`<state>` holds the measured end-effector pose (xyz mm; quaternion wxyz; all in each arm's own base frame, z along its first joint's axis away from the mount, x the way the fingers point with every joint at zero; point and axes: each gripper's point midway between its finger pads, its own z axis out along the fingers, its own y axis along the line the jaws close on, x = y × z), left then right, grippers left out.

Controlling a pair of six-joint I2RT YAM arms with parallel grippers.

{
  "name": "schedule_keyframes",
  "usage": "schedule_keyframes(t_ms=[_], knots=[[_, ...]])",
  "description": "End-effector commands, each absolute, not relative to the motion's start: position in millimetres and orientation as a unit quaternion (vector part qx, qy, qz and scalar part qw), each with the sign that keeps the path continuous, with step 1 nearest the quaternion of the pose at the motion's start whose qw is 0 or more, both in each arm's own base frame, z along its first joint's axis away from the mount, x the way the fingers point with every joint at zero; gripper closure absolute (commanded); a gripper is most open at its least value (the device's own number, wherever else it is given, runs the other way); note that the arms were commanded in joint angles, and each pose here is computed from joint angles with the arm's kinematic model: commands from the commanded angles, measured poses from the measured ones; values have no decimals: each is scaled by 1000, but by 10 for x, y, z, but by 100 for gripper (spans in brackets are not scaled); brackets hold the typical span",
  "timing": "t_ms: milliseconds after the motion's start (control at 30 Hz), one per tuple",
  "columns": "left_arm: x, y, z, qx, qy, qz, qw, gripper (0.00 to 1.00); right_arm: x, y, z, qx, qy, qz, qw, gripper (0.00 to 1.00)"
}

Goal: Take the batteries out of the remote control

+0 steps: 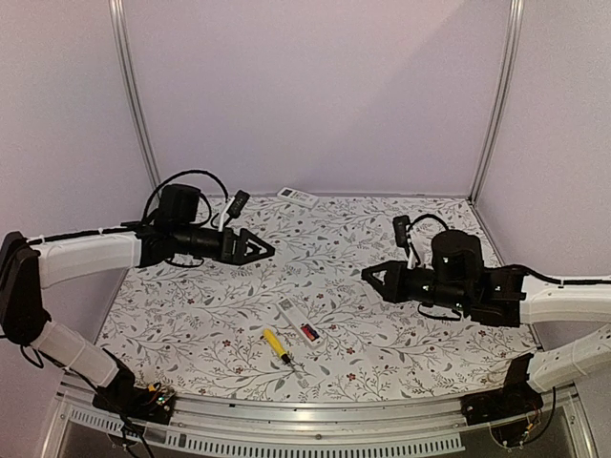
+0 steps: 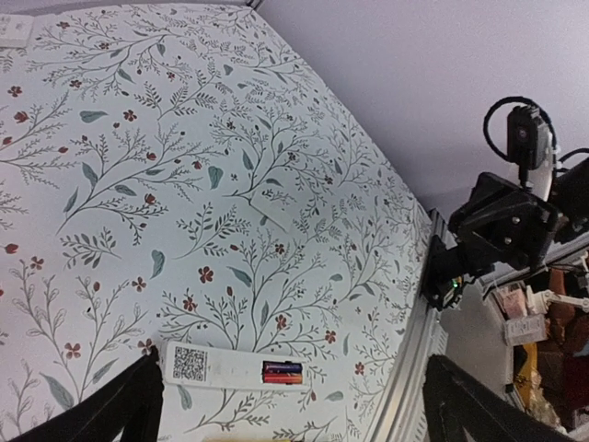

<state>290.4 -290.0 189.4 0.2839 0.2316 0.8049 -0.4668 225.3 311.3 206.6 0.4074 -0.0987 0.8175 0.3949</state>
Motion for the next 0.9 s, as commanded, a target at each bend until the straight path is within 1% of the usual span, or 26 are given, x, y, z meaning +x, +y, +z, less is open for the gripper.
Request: schedule_keyframes(t_ms=[0,100,233,300,367,500,633,867], knots=[[2867,-2802,1955,238,810,-442,301,2,2001,3251,1785,-160,834,381,365,83],[2882,-2693,1936,221,820,-428,310,1,1879,3371,1656,-176,841,380,343,77],[2955,-2483,1992,197,826,-412,330,1,1796,3606,1553,-188,852,365,325,61],[3013,-2367,2079,188,827,-404,344,1,1768,3784,1490,-200,859,348,316,57],[3073,-2241,2167,179,827,-389,363,0,1720,3930,1289,-218,875,315,296,55],[3139,-2034,2227,156,833,-348,400,0,1689,4311,1167,-241,881,300,274,51],[3093,-1969,2262,147,829,-350,411,0,1642,4638,1009,-271,887,272,257,47],[3050,-1896,2393,142,821,-344,433,0,1605,4946,595,-307,898,217,228,45]])
